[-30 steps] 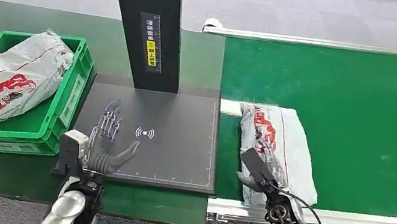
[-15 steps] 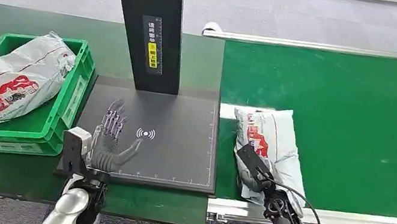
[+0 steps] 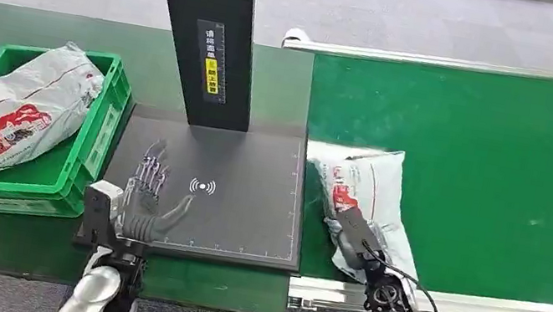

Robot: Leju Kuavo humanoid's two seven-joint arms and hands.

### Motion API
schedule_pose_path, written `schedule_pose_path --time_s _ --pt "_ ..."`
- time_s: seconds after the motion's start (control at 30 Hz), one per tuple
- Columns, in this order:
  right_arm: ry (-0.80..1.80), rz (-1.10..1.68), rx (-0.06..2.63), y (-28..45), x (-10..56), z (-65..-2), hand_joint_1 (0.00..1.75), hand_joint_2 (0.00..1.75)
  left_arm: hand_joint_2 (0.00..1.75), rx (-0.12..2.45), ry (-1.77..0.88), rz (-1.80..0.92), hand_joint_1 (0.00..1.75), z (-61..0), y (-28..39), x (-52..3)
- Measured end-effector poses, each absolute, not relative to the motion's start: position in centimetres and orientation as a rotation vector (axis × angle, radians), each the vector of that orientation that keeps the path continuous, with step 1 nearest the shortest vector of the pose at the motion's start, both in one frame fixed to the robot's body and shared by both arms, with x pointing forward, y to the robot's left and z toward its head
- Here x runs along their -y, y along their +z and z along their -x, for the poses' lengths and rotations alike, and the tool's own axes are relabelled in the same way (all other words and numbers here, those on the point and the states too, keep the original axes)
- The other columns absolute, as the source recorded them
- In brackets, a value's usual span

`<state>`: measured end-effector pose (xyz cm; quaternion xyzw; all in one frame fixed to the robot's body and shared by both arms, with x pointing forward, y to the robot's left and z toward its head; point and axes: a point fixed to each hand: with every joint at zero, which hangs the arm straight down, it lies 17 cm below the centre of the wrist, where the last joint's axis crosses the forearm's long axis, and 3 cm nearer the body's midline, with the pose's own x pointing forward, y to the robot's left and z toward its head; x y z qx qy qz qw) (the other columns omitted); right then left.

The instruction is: Moved the parcel from conveyor to table for the left to box.

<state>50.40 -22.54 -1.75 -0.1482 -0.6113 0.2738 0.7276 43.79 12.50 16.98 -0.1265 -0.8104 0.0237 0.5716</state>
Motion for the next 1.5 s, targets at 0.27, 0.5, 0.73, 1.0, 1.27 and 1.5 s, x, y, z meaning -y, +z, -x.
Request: schedule_pose_path --time_s 0.27,0.5,0.73,1.0,1.27,1.5 --pt "0.377 0.447 1.653 8.9 24.9 -50.5 1.75 1.75 1.75 1.926 0.070 0.228 0.00 -42.8 17.0 -14.3" --pt "0.331 0.492 1.784 14.1 25.7 -49.2 1.75 1.75 1.75 1.937 0.081 0.215 0.00 -42.6 17.3 -14.9" --pt "0.269 0.596 1.964 19.7 26.9 -46.6 1.75 1.75 1.75 1.958 0.084 0.193 0.00 -42.3 17.6 -15.4" --pt "0.458 0.550 2.072 23.7 21.6 -44.9 1.75 1.75 1.75 1.978 0.092 0.191 0.00 -42.7 18.3 -15.5" --pt "0.617 0.267 2.071 23.1 10.7 -47.2 1.75 1.75 1.75 1.961 0.118 0.222 0.00 -43.8 18.6 -14.5" --pt "0.726 0.142 2.041 23.0 4.3 -48.2 1.75 1.75 1.75 1.951 0.136 0.235 0.00 -44.5 18.8 -14.0"
